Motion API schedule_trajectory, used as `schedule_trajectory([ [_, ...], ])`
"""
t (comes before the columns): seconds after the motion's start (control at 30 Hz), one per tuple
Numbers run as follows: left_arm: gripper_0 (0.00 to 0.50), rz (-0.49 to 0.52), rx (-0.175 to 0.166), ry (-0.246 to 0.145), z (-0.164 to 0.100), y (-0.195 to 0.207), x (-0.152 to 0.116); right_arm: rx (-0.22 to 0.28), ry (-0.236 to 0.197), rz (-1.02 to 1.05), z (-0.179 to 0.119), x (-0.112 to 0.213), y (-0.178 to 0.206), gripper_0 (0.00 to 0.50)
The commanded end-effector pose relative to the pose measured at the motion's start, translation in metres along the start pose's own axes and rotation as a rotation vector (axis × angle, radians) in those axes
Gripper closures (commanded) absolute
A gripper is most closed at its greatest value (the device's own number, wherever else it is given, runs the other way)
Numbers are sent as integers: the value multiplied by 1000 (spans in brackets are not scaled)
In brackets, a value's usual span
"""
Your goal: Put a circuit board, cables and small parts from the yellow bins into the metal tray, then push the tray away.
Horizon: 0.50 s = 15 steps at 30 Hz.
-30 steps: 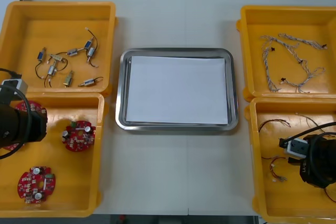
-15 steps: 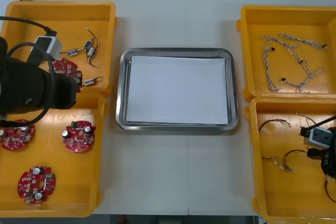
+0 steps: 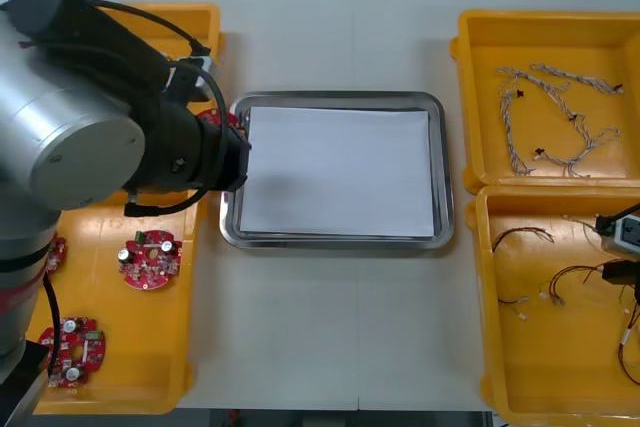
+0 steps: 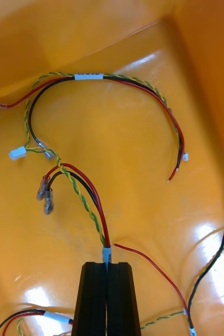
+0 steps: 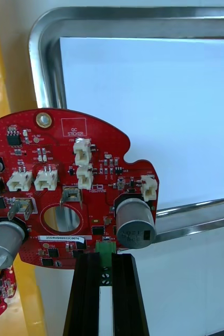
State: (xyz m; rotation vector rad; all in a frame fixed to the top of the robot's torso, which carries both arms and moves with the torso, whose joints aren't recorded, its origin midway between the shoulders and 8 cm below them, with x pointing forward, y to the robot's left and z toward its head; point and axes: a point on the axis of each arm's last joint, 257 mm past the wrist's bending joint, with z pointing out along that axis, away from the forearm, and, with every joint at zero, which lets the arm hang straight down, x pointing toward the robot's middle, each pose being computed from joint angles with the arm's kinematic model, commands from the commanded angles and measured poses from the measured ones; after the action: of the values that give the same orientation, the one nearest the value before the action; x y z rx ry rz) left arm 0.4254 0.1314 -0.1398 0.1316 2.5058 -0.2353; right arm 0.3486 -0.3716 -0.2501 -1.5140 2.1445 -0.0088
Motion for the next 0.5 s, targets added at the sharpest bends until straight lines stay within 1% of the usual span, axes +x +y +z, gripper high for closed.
schedule_trajectory([
  [0.03, 500, 44, -25, 25, 13, -20, -9, 48, 12, -43, -32, -12, -22, 500],
  [0.07, 500, 46, -27, 30, 14, -20, -8, 48, 14, -46, -33, -12, -22, 500],
  [0.1, 500, 52, -39, 63, 23, -21, -2, 52, 23, -65, -40, -14, -21, 500],
  [0.17, 500, 64, -53, 87, 32, -22, 3, 57, 36, -86, -47, -16, -20, 500],
  [0.23, 500, 75, -61, 98, 40, -26, 5, 59, 50, -110, -53, -19, -18, 500],
  [0.3, 500, 91, -64, 111, 47, -34, 7, 63, 67, -78, -62, -22, -15, 500],
  [0.33, 500, 94, -67, 110, 47, -35, 7, 65, 74, -68, -64, -23, -14, 500],
  [0.37, 500, 103, -67, 124, 52, -41, 9, 71, 82, -16, -70, -27, -12, 500],
  [0.47, 500, 113, -66, 142, 59, -49, 12, 82, 100, 58, -78, -32, -9, 500],
  [0.5, 500, 119, -62, 142, 63, -53, 12, 83, 106, 97, -81, -34, -7, 500],
])
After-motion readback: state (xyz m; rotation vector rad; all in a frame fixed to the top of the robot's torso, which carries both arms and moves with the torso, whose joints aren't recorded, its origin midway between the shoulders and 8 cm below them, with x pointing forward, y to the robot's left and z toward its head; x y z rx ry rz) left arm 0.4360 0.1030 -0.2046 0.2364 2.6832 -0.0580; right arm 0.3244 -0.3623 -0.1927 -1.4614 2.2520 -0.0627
